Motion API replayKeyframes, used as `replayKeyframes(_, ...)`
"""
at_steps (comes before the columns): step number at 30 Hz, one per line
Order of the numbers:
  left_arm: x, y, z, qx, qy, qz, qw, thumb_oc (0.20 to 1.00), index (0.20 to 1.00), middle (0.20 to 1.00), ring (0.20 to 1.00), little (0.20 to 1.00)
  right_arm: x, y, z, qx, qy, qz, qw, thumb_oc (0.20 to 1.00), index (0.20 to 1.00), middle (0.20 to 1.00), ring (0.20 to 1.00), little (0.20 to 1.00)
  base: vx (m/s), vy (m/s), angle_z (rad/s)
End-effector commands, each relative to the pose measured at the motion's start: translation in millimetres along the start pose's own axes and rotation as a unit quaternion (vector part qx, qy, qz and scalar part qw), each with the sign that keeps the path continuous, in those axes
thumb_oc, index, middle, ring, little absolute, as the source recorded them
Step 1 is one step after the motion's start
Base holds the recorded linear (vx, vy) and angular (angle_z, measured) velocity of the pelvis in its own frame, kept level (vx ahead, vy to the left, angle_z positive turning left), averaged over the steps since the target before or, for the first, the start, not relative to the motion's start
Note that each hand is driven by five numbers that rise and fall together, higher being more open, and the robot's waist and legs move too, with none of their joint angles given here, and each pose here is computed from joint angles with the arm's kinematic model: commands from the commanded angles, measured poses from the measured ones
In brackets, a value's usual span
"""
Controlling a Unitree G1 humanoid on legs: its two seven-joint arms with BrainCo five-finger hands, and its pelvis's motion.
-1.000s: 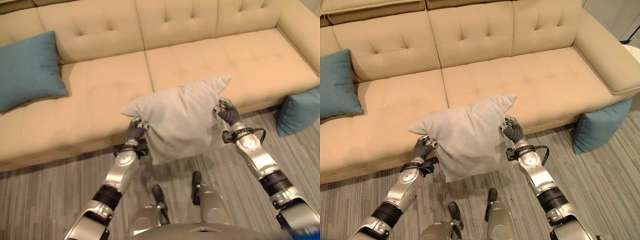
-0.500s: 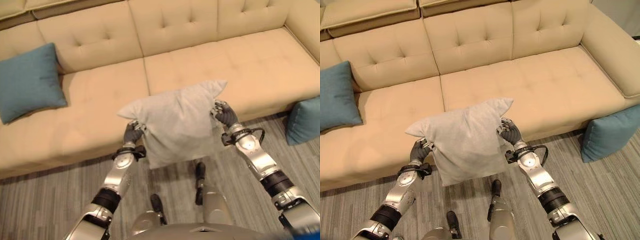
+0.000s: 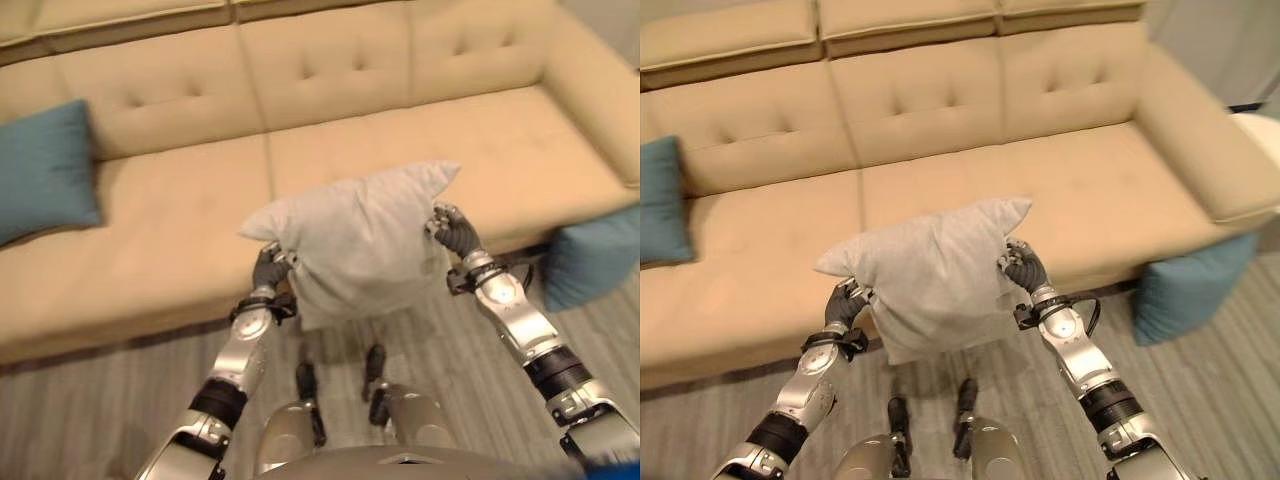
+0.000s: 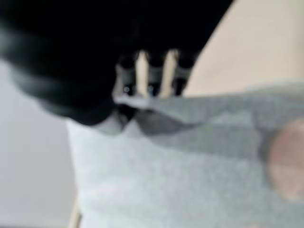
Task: Pick up all the scattered cushions and arrange them neatly on the sofa.
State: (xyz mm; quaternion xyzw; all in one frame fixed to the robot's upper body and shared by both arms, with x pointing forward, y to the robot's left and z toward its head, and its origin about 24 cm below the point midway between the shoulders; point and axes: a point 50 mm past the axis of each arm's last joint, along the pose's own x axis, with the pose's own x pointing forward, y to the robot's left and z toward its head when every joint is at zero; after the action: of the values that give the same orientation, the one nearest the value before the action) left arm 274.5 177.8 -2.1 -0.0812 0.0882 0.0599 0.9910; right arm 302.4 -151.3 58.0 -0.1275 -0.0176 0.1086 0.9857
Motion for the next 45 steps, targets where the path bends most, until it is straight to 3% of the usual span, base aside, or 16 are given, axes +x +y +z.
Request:
replayKeyframes(1, 0, -62, 47, -0.027, -0.12, -0.142, 0.982, 0.2, 0.2, 0.2, 0.2, 0.2, 8, 46, 52, 0.037, -0.131, 0.106, 0.985, 0.2, 0.2, 0.2, 0.2, 0.2, 0.08, 0.123, -1.11)
replayKeyframes(20, -9, -28, 41, -0.042, -0.114, -0.092, 0.988, 0.2, 0.2, 0.2, 0.2, 0.2, 4, 49, 45, 0.007, -0.119, 0.131, 0.984, 0.2, 0.2, 0.2, 0.2, 0.2, 0.09, -0.09, 0.15)
replayKeyframes(21, -14, -4, 30, -0.021, -0.102, -0.053, 0.993, 0.2, 0.2, 0.2, 0.2, 0.2, -12, -3, 0, -0.022, -0.034, 0.021, 0.999, 0.2, 0.2, 0.2, 0.2, 0.2, 0.0, 0.068, 0.13)
replayKeyframes(45, -26, 9, 22, -0.032, -0.085, -0.038, 0.995, 0.2, 0.2, 0.2, 0.2, 0.2, -6, 18, 2, -0.014, -0.035, 0.045, 0.998, 0.2, 0.2, 0.2, 0.2, 0.2, 0.0, 0.095, -0.01)
